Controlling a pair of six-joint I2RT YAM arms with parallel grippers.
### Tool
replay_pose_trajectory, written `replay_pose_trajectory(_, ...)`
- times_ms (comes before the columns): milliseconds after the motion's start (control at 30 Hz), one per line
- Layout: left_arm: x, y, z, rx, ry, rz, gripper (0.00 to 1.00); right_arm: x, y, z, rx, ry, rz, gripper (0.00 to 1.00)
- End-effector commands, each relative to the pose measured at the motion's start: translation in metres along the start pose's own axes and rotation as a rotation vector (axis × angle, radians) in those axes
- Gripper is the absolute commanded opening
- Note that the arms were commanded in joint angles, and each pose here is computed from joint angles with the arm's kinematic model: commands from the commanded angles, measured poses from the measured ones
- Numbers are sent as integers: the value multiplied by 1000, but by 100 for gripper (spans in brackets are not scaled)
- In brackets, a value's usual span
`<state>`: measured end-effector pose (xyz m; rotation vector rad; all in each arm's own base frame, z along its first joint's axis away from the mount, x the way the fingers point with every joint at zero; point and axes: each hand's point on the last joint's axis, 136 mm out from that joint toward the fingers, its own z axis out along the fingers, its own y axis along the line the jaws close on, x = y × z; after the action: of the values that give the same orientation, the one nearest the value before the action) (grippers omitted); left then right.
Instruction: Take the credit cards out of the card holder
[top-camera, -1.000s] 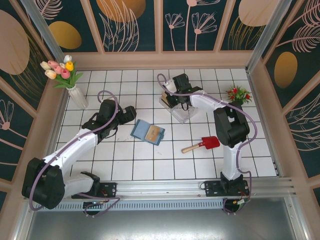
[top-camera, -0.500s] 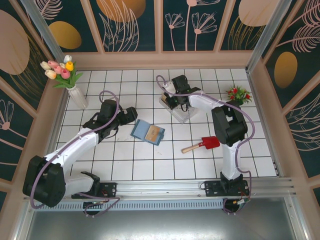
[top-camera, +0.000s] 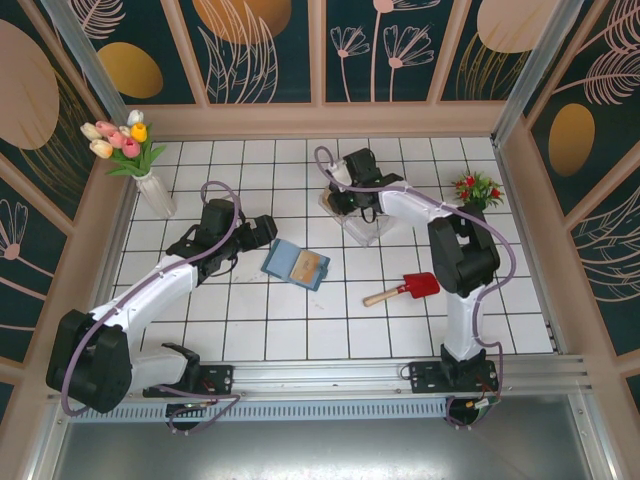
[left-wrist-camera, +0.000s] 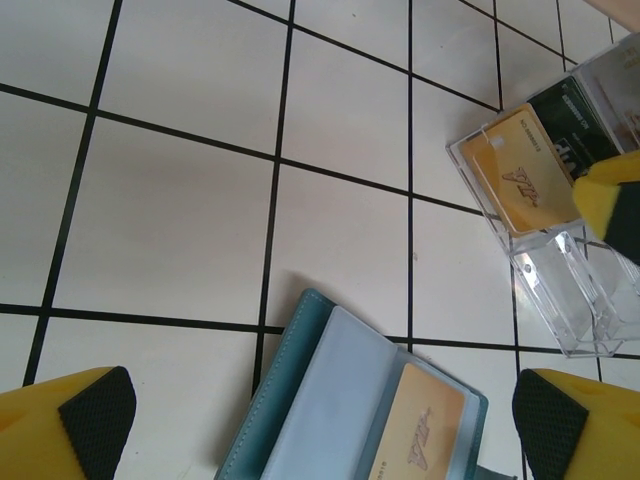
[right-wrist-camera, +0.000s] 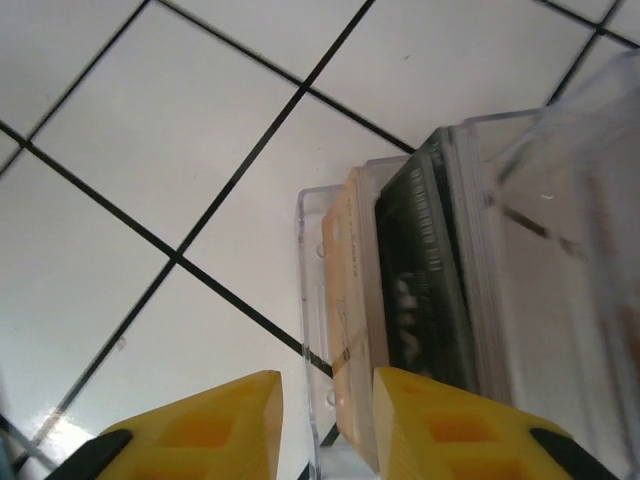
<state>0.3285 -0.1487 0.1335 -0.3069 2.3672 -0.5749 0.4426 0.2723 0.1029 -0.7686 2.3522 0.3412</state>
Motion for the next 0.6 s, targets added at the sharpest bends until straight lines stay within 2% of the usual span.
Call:
replay_pose_trajectory(0,-1,-7,-2,22,22,13,97,-22,-5,-51,64,-74,144,35)
replay_pose_trajectory(200,8,-10,0,60,54,-4,89,-3,11,-91,55,-100,314,47)
replay_pose_trajectory(300,13,-13,2,83,71,-20,83,9,47,-102,-13,-80,367,51)
replay_pose_trajectory(400,19,-16,5,109,91,-39,75,27,83,-101,-95,-38,469,52)
replay_pose_trajectory(567,28,-12,11,104,114,-68,69,55,125,-88,-143,60,673,52)
